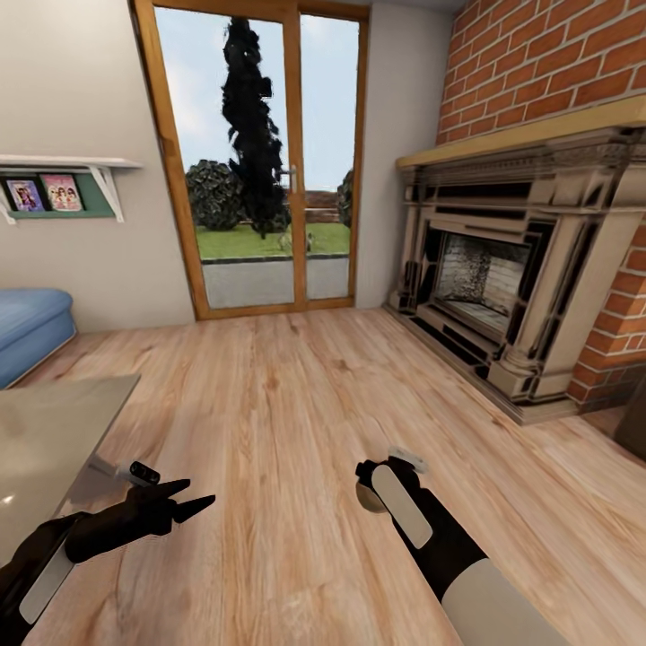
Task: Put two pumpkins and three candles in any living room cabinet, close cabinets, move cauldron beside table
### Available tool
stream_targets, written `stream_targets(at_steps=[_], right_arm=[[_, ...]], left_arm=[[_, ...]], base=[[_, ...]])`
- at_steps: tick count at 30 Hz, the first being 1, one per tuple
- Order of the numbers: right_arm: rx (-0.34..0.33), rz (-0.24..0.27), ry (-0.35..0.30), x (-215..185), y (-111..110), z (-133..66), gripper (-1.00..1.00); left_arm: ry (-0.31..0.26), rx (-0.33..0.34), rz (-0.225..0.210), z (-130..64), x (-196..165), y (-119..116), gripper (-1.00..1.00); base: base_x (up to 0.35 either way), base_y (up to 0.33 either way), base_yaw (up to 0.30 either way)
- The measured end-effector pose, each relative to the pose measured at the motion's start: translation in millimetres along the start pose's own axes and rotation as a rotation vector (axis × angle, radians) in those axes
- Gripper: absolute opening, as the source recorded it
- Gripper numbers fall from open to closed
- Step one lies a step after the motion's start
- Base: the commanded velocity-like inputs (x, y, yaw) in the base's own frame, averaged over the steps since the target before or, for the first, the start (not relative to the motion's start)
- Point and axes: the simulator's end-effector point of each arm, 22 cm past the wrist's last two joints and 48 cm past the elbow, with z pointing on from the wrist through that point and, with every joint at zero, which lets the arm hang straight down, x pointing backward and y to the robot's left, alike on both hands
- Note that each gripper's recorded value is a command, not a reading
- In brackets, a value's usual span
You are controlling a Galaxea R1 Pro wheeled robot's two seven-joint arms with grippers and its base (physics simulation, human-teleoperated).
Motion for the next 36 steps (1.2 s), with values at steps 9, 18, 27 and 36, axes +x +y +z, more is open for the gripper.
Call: stream_targets(at_steps=[9, 18, 27, 36], right_arm=[[-0.018, -0.001, -0.003, -1.1, 4.1, -1.2, -1.00], [-0.016, -0.001, -0.003, -1.4, 4.1, -1.9, -1.00], [-0.018, 0.000, -0.009, -3.5, 4.1, -3.7, -1.00], [-0.021, 0.001, -0.017, -6.7, 4.9, -7.3, -1.00]], left_arm=[[0.001, 0.001, 0.003, 0.5, 0.1, -1.2, 1.00], [0.001, 0.002, 0.004, 0.4, 0.1, -1.8, 1.00], [0.002, 0.003, 0.008, 0.9, 0.0, -3.7, 1.00], [0.002, 0.006, 0.017, 1.2, -0.6, -7.6, 1.00]], base=[[0.305, 0.138, -0.109], [0.280, 0.084, -0.042], [0.153, -0.069, -0.137], [0.010, -0.007, -0.241]])
